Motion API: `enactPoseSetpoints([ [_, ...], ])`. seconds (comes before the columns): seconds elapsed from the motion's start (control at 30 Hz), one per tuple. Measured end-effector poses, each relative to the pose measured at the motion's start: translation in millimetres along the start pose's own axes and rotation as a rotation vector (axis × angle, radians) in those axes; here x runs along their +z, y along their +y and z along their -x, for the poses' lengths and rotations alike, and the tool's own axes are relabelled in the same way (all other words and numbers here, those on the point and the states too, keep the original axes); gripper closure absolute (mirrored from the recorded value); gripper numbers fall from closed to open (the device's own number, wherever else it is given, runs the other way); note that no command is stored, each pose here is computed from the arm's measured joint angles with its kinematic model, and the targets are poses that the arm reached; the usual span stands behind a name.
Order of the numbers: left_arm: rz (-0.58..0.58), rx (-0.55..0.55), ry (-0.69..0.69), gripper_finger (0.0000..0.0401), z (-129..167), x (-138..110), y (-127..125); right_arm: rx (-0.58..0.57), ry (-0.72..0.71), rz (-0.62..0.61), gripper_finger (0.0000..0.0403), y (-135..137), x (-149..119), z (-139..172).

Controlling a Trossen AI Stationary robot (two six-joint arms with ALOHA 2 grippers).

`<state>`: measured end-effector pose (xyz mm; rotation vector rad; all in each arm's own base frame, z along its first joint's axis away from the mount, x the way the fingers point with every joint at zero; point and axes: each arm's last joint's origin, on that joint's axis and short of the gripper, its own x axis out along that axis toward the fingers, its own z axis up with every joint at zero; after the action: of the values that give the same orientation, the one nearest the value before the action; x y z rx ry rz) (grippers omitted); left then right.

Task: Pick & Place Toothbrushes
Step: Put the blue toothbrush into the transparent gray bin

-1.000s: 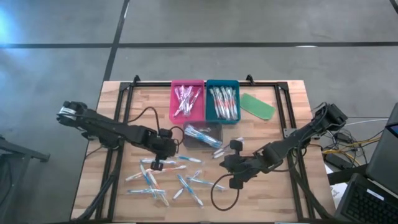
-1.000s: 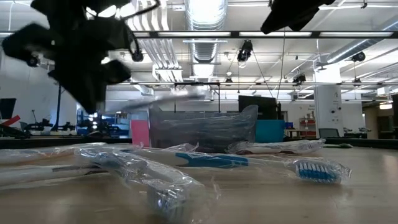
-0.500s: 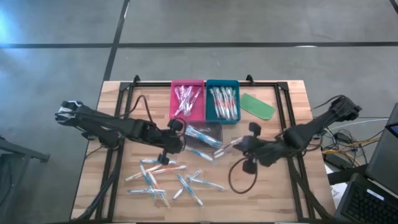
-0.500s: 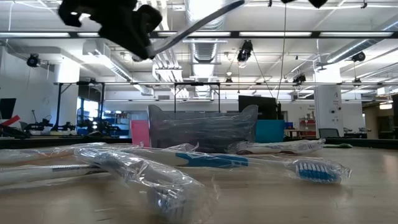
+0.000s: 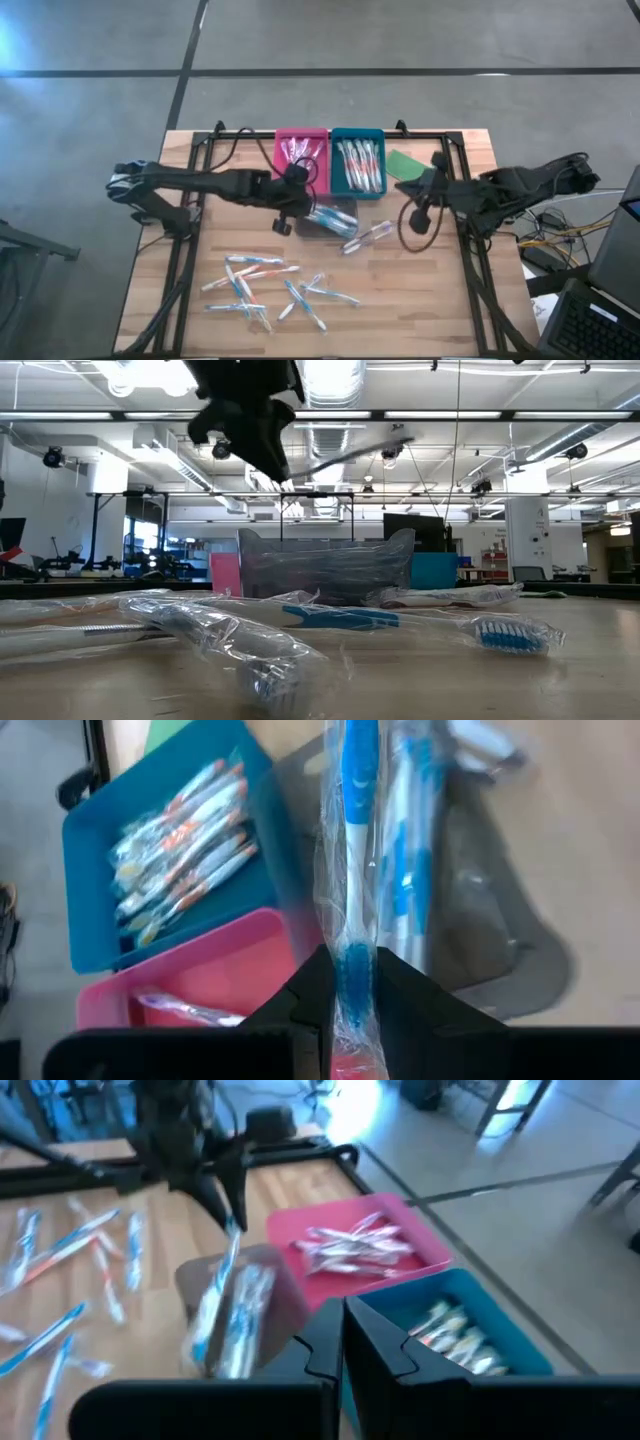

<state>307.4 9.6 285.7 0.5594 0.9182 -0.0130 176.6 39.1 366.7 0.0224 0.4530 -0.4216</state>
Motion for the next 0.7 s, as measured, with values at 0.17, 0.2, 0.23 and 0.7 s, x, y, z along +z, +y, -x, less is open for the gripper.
enactPoseSetpoints([
  [0.17, -0.027, -0.009, 0.053, 0.0346, -21, -1, 5, -0.009, -0.03, -0.025, 0.0394, -17, 4, 9],
  [0.2, -0.035, -0.015, 0.065, 0.0346, -25, -2, 5, -0.013, -0.035, -0.031, 0.0394, -19, 4, 10],
  [0.23, -0.041, -0.017, 0.077, 0.0346, -29, -3, 4, -0.015, -0.039, -0.034, 0.0394, -21, 4, 11],
  [0.7, -0.027, -0.012, 0.219, 0.0346, -61, -12, -2, -0.03, -0.005, -0.014, 0.0394, -23, -3, 9],
])
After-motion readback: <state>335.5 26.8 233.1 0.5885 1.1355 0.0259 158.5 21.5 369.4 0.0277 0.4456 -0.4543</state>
